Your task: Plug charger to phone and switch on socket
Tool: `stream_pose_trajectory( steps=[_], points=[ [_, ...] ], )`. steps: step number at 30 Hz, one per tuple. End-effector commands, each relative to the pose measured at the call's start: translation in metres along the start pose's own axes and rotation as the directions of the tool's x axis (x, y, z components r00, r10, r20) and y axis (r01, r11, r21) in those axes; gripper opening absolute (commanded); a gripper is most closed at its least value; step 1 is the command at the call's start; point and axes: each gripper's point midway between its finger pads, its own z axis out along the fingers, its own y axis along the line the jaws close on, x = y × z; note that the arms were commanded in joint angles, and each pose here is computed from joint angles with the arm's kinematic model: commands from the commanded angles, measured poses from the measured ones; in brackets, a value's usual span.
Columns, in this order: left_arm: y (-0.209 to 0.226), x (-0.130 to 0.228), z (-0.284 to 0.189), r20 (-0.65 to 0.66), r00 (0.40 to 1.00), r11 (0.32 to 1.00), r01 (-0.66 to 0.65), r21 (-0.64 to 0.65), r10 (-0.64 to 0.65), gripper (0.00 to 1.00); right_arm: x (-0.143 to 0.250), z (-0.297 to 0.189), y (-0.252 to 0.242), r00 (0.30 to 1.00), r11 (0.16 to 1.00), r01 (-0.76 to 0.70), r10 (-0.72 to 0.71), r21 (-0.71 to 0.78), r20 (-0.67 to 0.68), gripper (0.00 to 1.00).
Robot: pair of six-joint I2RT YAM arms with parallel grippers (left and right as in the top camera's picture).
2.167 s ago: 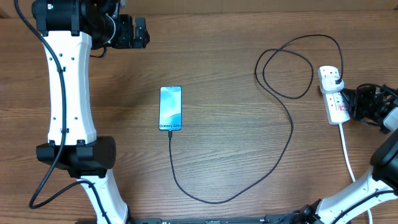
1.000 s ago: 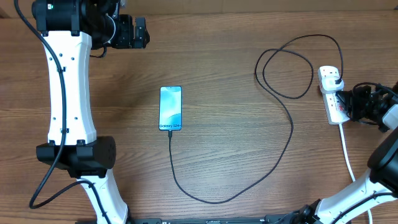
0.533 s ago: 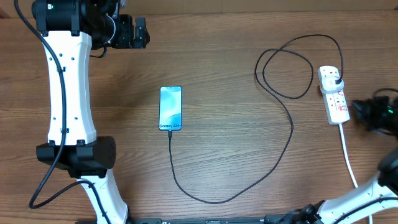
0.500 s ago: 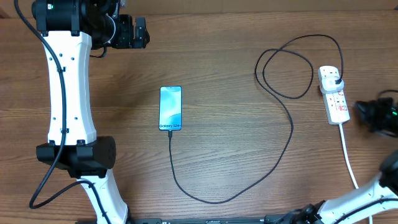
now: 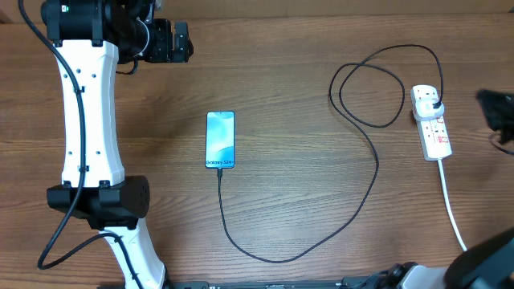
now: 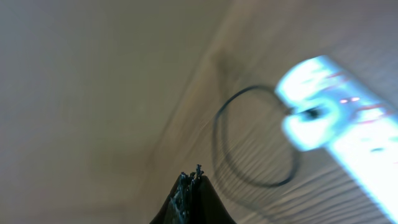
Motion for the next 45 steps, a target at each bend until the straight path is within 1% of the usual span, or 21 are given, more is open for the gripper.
stream_pose_trajectory(
  steps=[1, 7, 9, 12, 15, 16, 17, 18, 19, 20, 25, 38, 41, 45],
  points=[
    [-0.003, 0.0, -0.001, 0.003, 1.0, 1.0, -0.009, 0.001, 0.009, 1.0, 0.027, -0.008, 0.056, 0.978, 0.978, 0.209, -0.209, -0.026, -0.004, 0.04],
    [-0.003, 0.0, -0.001, 0.003, 1.0, 1.0, -0.009, 0.001, 0.009, 1.0, 0.088, -0.026, 0.087, 0.917, 0.904, 0.396, -0.397, 0.161, -0.028, 0.04],
    [-0.003, 0.0, -0.001, 0.003, 1.0, 1.0, -0.009, 0.001, 0.009, 1.0, 0.106, -0.035, 0.093, 0.896, 0.876, 0.442, -0.443, 0.195, -0.04, 0.04],
    [-0.003, 0.0, -0.001, 0.003, 1.0, 1.0, -0.009, 0.001, 0.009, 1.0, 0.133, -0.047, 0.103, 0.868, 0.845, 0.495, -0.492, 0.201, -0.068, 0.05],
    [-0.003, 0.0, -0.001, 0.003, 1.0, 1.0, -0.009, 0.001, 0.009, 1.0, 0.164, -0.058, 0.112, 0.834, 0.82, 0.552, -0.537, 0.152, -0.126, 0.18],
    [-0.003, 0.0, -0.001, 0.003, 1.0, 1.0, -0.009, 0.001, 0.009, 1.0, 0.173, -0.061, 0.112, 0.828, 0.817, 0.559, -0.541, 0.141, -0.145, 0.25],
    [-0.003, 0.0, -0.001, 0.003, 1.0, 1.0, -0.009, 0.001, 0.009, 1.0, 0.18, -0.064, 0.112, 0.823, 0.815, 0.565, -0.544, 0.133, -0.164, 0.39],
    [-0.003, 0.0, -0.001, 0.003, 1.0, 1.0, -0.009, 0.001, 0.009, 1.0, 0.185, -0.067, 0.111, 0.821, 0.814, 0.567, -0.543, 0.131, -0.176, 0.6],
    [-0.003, 0.0, -0.001, 0.003, 1.0, 1.0, -0.009, 0.001, 0.009, 0.99, 0.189, -0.069, 0.107, 0.821, 0.814, 0.564, -0.537, 0.136, -0.193, 0.91],
    [-0.003, 0.0, -0.001, 0.003, 1.0, 1.0, -0.009, 0.001, 0.009, 1.0, 0.192, -0.071, 0.104, 0.823, 0.816, 0.56, -0.529, 0.143, -0.208, 1.0],
    [-0.003, 0.0, -0.001, 0.003, 1.0, 1.0, -0.009, 0.001, 0.009, 1.0, 0.205, -0.076, 0.088, 0.829, 0.823, 0.54, -0.483, 0.177, -0.284, 1.0],
    [-0.003, 0.0, -0.001, 0.003, 1.0, 1.0, -0.009, 0.001, 0.009, 1.0, 0.199, -0.063, 0.077, 0.829, 0.812, 0.538, -0.462, 0.225, -0.314, 1.0],
    [-0.003, 0.0, -0.001, 0.003, 1.0, 1.0, -0.009, 0.001, 0.009, 1.0, 0.188, -0.057, 0.08, 0.829, 0.801, 0.551, -0.492, 0.235, -0.266, 1.0],
    [-0.003, 0.0, -0.001, 0.003, 1.0, 1.0, -0.009, 0.001, 0.009, 1.0, 0.167, -0.054, 0.096, 0.811, 0.779, 0.584, -0.571, 0.229, -0.128, 1.0]
  ],
)
